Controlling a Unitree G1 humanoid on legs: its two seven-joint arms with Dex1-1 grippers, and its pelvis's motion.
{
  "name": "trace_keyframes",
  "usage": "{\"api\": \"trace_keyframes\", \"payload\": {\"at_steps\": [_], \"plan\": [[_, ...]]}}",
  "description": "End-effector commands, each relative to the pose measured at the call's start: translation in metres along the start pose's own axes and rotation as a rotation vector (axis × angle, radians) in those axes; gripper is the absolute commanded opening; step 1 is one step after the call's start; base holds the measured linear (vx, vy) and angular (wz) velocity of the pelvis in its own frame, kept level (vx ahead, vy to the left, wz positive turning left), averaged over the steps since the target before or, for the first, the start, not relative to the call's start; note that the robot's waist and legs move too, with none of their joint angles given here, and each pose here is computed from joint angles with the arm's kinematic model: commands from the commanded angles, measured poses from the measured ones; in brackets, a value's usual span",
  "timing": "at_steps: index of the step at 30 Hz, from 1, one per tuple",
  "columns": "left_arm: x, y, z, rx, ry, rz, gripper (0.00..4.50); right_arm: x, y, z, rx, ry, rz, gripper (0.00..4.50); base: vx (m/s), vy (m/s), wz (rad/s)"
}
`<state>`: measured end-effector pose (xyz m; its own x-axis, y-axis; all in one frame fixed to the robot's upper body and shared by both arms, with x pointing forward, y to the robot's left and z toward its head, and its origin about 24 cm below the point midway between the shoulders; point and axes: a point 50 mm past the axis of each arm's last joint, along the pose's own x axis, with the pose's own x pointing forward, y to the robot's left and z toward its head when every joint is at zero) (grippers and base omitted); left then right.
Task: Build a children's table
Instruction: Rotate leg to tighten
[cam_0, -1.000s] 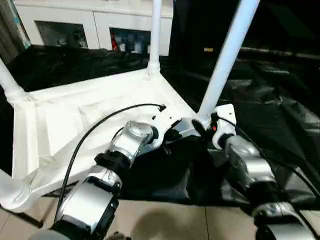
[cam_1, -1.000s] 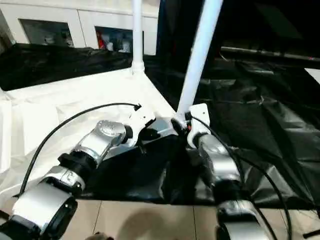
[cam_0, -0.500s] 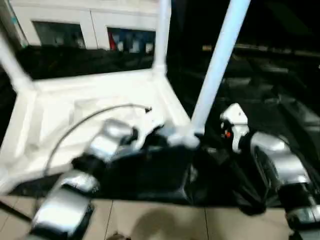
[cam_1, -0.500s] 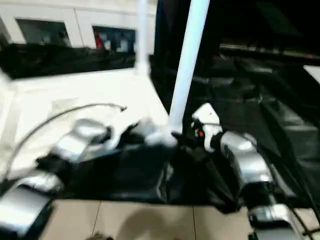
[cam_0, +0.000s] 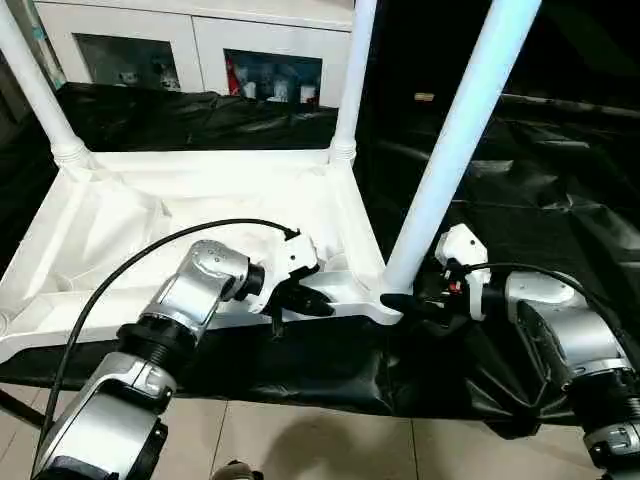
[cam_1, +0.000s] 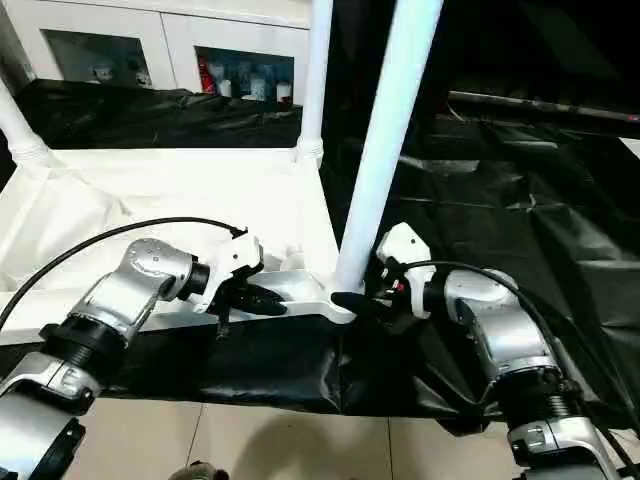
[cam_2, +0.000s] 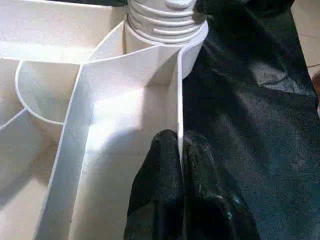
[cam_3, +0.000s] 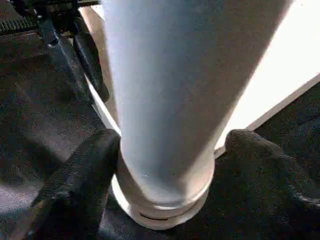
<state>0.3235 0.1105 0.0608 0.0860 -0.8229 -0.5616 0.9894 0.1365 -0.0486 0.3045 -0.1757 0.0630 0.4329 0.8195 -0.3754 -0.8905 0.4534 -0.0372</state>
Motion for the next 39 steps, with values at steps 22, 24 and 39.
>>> {"api": "trace_keyframes", "payload": {"at_steps": [22, 24, 39], "plan": [[0.009, -0.004, 0.006, -0.009, -0.05, -0.04, 0.0, 0.007, 0.001, -0.02, 0.11, 0.006, -0.044, 2.57, 0.0, 0.0, 0.0], [0.012, -0.001, 0.007, -0.032, -0.057, -0.001, 0.0, 0.012, 0.003, -0.028, 0.175, -0.017, -0.095, 2.56, 0.0, 0.0, 0.0], [0.058, 0.023, 0.036, -0.216, -0.105, 0.441, 0.0, 0.063, -0.013, -0.033, 0.469, -0.031, -0.71, 2.54, 0.0, 0.0, 0.0]]}}
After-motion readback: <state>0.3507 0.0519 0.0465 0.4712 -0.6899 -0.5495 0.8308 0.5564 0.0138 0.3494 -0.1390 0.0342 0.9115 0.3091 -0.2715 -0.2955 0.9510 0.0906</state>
